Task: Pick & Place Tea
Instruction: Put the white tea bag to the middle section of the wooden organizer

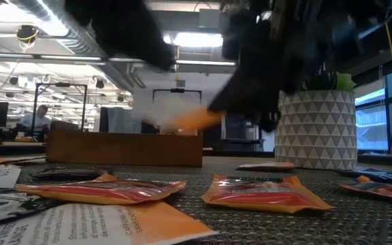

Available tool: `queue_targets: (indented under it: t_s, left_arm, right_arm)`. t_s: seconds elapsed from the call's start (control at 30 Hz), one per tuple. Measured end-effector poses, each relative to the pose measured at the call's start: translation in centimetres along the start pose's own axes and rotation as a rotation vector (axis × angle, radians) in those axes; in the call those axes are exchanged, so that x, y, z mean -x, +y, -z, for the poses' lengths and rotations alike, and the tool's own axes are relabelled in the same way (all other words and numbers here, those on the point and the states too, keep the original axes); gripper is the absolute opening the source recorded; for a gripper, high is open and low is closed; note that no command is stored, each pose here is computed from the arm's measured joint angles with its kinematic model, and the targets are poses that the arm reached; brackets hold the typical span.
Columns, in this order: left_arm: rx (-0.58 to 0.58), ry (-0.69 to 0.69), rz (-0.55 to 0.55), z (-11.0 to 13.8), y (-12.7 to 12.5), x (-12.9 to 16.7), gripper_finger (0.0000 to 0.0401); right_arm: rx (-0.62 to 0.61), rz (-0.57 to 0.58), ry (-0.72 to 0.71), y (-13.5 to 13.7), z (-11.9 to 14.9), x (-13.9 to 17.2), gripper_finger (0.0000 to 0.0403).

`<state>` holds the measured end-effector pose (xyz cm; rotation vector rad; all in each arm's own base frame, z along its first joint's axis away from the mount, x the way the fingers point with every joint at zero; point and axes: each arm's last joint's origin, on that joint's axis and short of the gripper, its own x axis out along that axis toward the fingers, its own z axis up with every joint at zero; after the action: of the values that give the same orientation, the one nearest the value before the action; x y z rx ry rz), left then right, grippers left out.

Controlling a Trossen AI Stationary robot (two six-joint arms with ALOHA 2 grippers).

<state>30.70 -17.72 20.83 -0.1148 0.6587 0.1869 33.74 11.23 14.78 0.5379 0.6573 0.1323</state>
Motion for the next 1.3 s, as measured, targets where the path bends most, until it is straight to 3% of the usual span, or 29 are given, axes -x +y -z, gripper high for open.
queue_targets:
  t_s: [0.27, 0.47, 0.67, 1.1, 1.3]
  left_arm:
    - [0.118, -0.122, 0.119, -3.4, 0.8, 4.5, 0.0140]
    - [0.175, -0.201, 0.143, -4.5, 0.9, 4.8, 0.0137]
    - [0.250, -0.208, 0.126, -5.0, 1.7, 4.3, 0.0136]
    - [0.305, -0.168, 0.172, -5.9, 3.2, 3.2, 0.0133]
    - [0.251, -0.166, 0.178, -5.9, 3.3, 3.1, 0.0114]
  right_arm:
    - [0.210, 0.232, 0.012, 2.7, 0.5, 4.8, 0.0003]
    - [0.374, 0.243, -0.102, 6.3, 1.0, 8.2, 0.0003]
    - [0.491, 0.282, -0.177, 8.0, 1.6, 9.7, 0.0003]
    - [0.531, 0.268, -0.270, 8.5, 0.5, 9.8, 0.0003]
    - [0.537, 0.276, -0.283, 8.1, 0.0, 9.7, 0.0003]
